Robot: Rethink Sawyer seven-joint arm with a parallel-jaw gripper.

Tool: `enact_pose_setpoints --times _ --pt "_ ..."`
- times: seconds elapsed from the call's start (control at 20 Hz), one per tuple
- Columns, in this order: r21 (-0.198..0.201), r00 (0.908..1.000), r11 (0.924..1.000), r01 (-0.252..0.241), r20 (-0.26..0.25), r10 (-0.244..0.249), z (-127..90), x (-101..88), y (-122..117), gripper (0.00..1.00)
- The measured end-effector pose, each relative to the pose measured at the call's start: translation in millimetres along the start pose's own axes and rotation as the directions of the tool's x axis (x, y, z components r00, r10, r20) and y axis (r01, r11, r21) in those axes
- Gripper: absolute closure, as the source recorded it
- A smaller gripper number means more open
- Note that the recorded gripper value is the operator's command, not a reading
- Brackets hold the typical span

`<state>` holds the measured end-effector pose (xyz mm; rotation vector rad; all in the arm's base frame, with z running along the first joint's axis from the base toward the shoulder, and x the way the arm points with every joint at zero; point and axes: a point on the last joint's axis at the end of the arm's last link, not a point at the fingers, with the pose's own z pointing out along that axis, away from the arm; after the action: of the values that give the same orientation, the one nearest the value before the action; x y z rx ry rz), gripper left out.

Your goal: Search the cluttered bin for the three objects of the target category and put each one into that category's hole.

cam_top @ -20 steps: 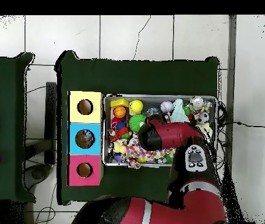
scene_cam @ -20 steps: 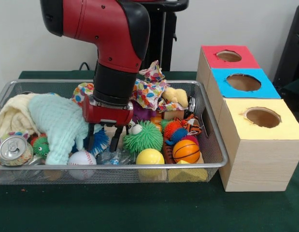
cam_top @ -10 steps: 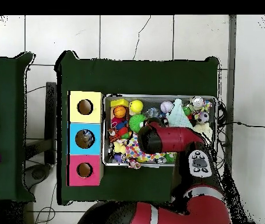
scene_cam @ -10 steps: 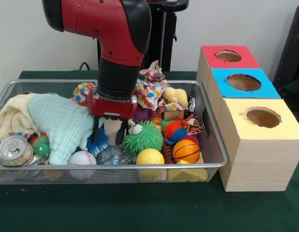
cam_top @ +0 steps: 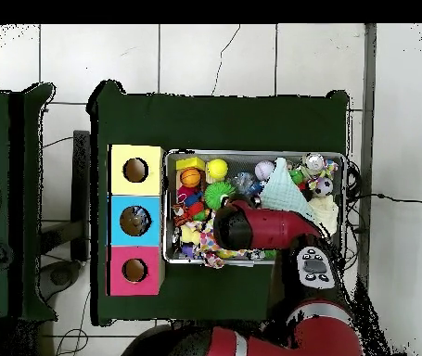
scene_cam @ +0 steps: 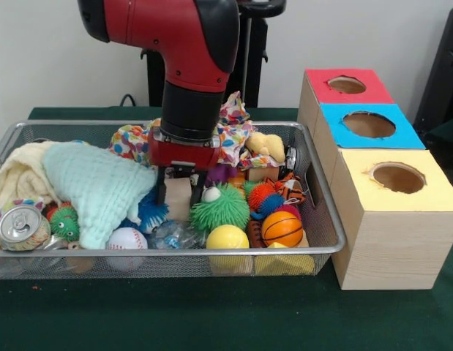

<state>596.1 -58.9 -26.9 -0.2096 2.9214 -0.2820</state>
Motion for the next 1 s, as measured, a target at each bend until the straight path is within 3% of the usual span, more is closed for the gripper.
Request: enact_pose_setpoints --times 0.6,0.8,1.0 --pt "0.005 0.9999 0.9999 0.012 -0.003 -0.012 1.2 -0.6 30.6 0.00" --pt "0.045 0.9989 0.9981 0.042 0.017 -0.043 5.8 2.6 35.5 0.00" --pt "0.099 0.9941 0.9911 0.089 0.053 -0.094 13.8 3.6 36.9 0.00"
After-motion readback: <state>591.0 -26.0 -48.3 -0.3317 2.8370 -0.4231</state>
